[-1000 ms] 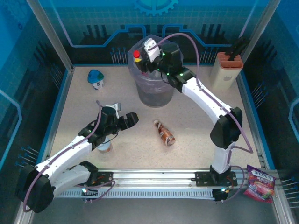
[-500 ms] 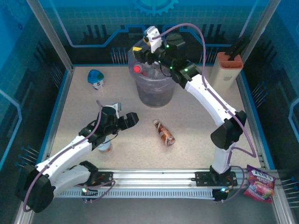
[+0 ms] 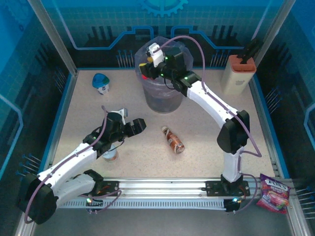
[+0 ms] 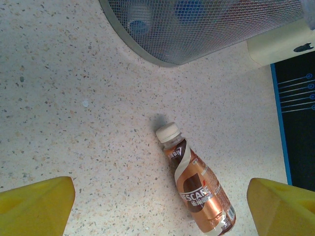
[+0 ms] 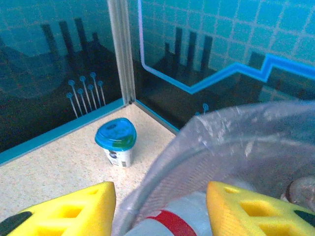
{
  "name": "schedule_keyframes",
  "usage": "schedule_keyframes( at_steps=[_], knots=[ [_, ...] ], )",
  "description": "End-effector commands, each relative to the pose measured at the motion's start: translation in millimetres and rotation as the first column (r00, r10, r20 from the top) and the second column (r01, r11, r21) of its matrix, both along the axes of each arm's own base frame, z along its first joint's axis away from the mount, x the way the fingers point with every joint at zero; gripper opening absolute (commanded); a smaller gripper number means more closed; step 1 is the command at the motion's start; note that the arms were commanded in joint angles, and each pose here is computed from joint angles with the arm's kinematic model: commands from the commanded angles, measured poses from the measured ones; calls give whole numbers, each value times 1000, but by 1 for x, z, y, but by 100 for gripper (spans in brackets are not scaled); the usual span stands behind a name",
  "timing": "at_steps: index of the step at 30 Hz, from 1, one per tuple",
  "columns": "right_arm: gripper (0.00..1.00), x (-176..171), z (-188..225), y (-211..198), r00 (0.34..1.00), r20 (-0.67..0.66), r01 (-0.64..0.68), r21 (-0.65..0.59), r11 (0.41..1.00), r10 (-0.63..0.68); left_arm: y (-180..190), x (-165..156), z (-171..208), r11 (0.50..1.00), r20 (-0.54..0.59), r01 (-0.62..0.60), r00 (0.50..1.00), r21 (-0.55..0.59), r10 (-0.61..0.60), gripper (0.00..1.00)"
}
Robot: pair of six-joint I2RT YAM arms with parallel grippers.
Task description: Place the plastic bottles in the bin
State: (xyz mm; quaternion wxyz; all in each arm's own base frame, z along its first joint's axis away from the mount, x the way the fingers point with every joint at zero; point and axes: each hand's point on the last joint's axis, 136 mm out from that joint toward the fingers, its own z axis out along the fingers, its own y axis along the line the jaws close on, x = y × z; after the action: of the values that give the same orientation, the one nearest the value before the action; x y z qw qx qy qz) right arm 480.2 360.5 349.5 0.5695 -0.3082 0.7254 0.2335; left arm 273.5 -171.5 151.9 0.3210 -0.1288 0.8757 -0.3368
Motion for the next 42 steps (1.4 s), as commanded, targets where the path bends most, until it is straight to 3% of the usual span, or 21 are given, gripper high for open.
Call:
schedule_keyframes(
  at_steps=[1,5,11,17,24,31,36,42],
  knots=[
    [52,16,-15,-10,998,-34,48,1,999,-48,0,-1,-1,1000,11,8,1000,-11,-8,91],
    [53,10,2,-11,999,-14,32,19,999,-32,0,-1,-1,1000,11,8,1000,-15,-8,91],
    [61,-25,83,-31,993,120,-1,124,992,-14,-2,1,-3,1000,3,10,1000,-13,-10,91],
    [65,-10,117,-94,975,147,132,205,970,-164,-5,3,-7,1000,-5,18,1000,-16,-18,91],
    [61,54,98,-159,961,5,260,323,910,-276,-8,5,-9,999,-11,24,1000,-22,-25,91],
    [56,100,71,-161,954,-77,299,311,902,-290,-7,5,-7,999,-13,24,1000,-21,-24,91],
    [55,107,33,-173,924,-111,383,219,897,-367,-5,3,-6,1000,-11,21,1000,-15,-21,92],
    [54,85,12,-184,916,-136,398,182,899,-378,-7,5,-6,999,-10,29,1000,-15,-29,92]
  ],
)
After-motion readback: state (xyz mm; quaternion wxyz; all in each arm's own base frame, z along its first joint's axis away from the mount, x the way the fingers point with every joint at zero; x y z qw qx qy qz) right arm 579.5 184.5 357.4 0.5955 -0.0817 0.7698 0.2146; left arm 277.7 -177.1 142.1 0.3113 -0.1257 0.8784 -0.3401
